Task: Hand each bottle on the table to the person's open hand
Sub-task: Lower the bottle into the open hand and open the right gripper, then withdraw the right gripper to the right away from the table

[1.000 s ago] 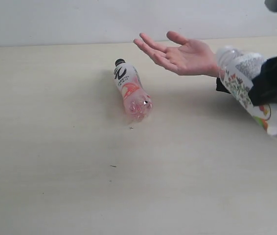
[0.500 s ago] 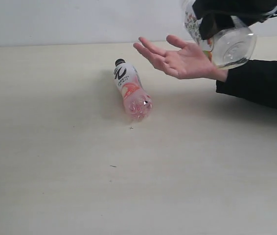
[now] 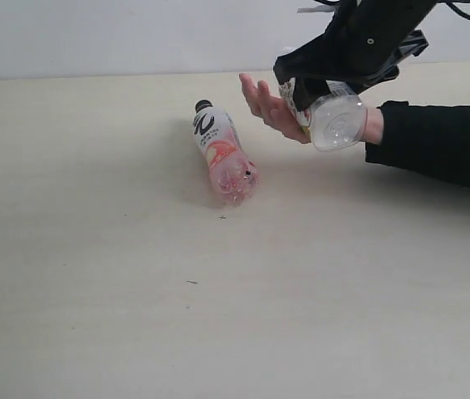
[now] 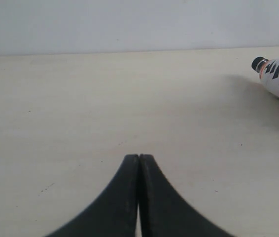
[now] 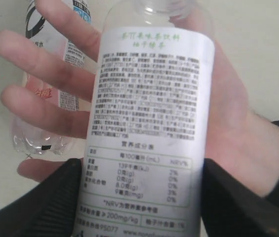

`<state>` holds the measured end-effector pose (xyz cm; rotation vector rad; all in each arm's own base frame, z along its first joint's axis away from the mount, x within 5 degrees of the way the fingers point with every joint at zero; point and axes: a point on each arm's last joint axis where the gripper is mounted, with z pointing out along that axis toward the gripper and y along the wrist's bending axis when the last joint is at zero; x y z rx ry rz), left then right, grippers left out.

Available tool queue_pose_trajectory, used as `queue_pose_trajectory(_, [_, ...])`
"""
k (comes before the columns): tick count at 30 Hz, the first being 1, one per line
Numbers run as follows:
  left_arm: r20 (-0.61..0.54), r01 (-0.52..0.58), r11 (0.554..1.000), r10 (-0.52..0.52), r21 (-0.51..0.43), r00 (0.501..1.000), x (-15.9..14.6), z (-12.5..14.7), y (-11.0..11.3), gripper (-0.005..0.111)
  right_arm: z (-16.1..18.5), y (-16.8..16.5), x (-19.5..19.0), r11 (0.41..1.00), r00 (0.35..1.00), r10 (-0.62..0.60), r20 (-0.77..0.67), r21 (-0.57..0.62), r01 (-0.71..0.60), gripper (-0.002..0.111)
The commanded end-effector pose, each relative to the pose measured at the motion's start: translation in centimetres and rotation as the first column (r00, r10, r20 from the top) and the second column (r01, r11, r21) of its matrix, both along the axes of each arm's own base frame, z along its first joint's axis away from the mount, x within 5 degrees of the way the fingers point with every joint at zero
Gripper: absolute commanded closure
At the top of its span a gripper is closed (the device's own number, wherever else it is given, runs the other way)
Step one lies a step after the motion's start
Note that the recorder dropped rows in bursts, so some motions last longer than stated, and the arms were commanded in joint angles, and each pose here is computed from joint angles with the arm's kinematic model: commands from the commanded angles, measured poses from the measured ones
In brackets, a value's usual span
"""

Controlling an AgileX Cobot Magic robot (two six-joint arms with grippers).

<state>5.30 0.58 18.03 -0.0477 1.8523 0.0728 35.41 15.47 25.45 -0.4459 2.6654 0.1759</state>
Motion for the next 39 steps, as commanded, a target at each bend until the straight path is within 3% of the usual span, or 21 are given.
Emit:
queue_pose_trajectory(1, [0.011, 0.003, 1.0, -0.003, -0.005, 1.0, 0.0, 0.1, 0.0, 0.104, -0.6, 0.2, 0.5, 0.999, 0.999, -0.032, -0.004, 0.013, 0.032, 0.103])
queue_pose_trajectory(13, [0.011, 0.003, 1.0, -0.003, -0.005, 1.0, 0.0, 0.1, 0.0, 0.104, -0.1, 0.1, 0.4, 1.0, 1.0, -0.009, 0.017, 0.008, 0.009, 0.033])
queue_pose_trajectory(19, [0.01, 0.004, 1.0, -0.004, -0.003, 1.0, 0.0, 0.1, 0.0, 0.104, 1.0, 0.0, 0.2, 1.0, 0.998, -0.006, 0.061, 0.019, 0.005, 0.022])
queue_pose_trajectory(29, [0.01, 0.004, 1.0, -0.004, -0.003, 1.0, 0.0, 0.1, 0.0, 0.104, 7.3, -2.3, -3.1, 0.999, 0.983, 0.022, 0.182, -0.051, -0.013, 0.022])
queue_pose_trajectory(31, [0.01, 0.004, 1.0, -0.004, -0.003, 1.0, 0.0, 0.1, 0.0, 0.104, 9.0, -3.0, -4.7, 0.996, 0.979, 0.063, 0.196, -0.078, -0.049, 0.027])
queue_pose_trajectory(33, [0.009, 0.004, 1.0, -0.004, -0.003, 1.0, 0.0, 0.0, 0.0, 0.104, 10.3, -3.7, -6.3, 0.995, 0.973, 0.08, 0.218, -0.079, -0.064, 0.039])
queue_pose_trajectory(39, [0.009, 0.004, 1.0, -0.004, -0.003, 1.0, 0.0, 0.0, 0.0, 0.104, 12.8, -5.8, -11.9, 0.997, 0.944, 0.071, 0.322, -0.014, -0.07, 0.095])
